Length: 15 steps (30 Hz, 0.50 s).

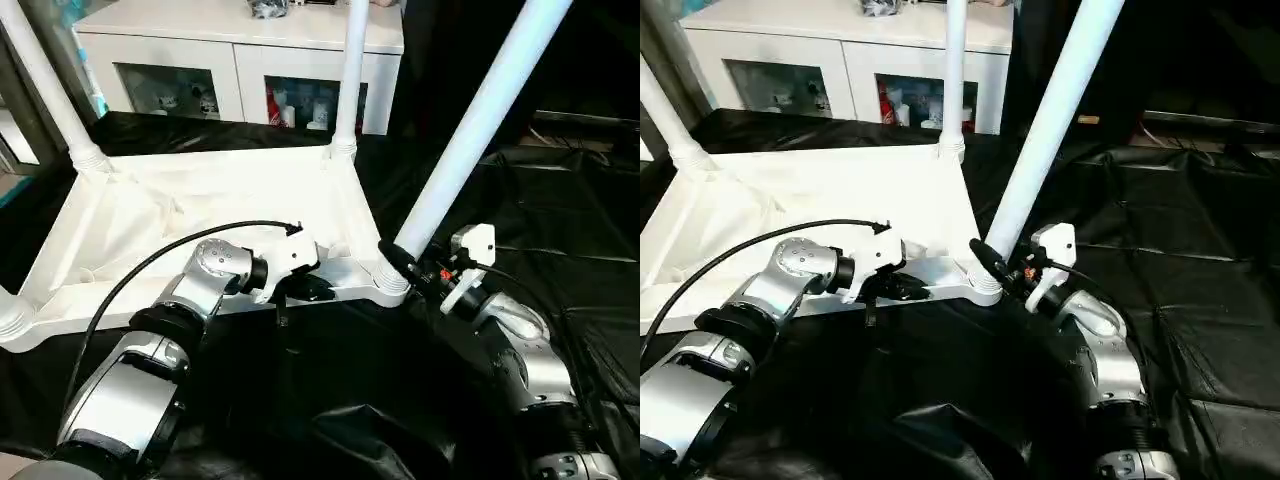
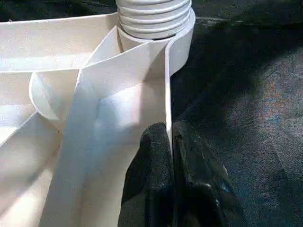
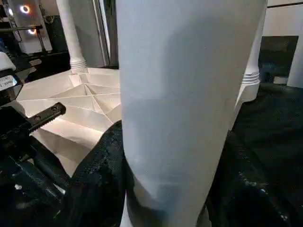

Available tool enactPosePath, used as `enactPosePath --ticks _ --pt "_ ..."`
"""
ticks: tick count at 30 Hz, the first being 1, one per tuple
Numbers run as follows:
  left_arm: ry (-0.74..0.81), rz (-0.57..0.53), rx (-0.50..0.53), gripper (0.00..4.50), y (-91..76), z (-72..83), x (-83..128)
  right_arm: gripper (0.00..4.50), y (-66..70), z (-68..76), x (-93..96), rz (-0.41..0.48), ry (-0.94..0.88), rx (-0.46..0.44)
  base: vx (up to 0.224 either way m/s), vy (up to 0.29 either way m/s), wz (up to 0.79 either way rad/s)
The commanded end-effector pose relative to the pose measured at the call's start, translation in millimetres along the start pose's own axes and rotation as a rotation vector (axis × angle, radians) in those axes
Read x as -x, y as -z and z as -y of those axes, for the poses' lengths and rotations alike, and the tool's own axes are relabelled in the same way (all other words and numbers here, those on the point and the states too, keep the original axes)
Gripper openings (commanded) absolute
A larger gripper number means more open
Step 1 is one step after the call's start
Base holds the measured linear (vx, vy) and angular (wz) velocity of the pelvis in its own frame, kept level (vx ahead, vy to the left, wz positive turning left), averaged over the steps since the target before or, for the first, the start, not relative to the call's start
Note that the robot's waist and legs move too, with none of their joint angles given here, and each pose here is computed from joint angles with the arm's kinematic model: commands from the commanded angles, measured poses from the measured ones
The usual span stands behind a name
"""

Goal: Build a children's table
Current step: Insert table leg to table base

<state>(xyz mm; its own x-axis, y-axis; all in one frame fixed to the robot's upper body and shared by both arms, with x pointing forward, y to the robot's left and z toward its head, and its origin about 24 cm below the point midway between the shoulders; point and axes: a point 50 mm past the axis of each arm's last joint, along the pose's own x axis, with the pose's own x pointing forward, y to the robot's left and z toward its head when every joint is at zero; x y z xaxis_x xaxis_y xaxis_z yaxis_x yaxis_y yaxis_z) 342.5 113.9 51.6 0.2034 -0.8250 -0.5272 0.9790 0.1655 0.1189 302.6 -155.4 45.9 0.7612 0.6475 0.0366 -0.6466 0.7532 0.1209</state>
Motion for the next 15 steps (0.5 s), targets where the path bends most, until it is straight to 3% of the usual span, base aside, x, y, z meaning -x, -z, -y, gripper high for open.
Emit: enactPosePath --ticks 1,5,15 --pt "-0.067 0.023 -0.004 0.00 -6.9 -9.3 5.6 1.87 34.2 0.6 16.2 -0.143 0.032 -0.110 0.000 0.000 0.00" --pt "-0.073 0.021 -0.004 0.00 -6.0 -9.8 7.1 1.87 34.9 7.1 23.7 -0.134 0.069 -0.146 0.000 0.000 0.00" --pt "-0.070 0.024 -0.005 0.00 -7.6 -10.0 5.1 1.87 40.7 4.0 31.3 -0.153 0.059 -0.146 0.000 0.000 0.00"
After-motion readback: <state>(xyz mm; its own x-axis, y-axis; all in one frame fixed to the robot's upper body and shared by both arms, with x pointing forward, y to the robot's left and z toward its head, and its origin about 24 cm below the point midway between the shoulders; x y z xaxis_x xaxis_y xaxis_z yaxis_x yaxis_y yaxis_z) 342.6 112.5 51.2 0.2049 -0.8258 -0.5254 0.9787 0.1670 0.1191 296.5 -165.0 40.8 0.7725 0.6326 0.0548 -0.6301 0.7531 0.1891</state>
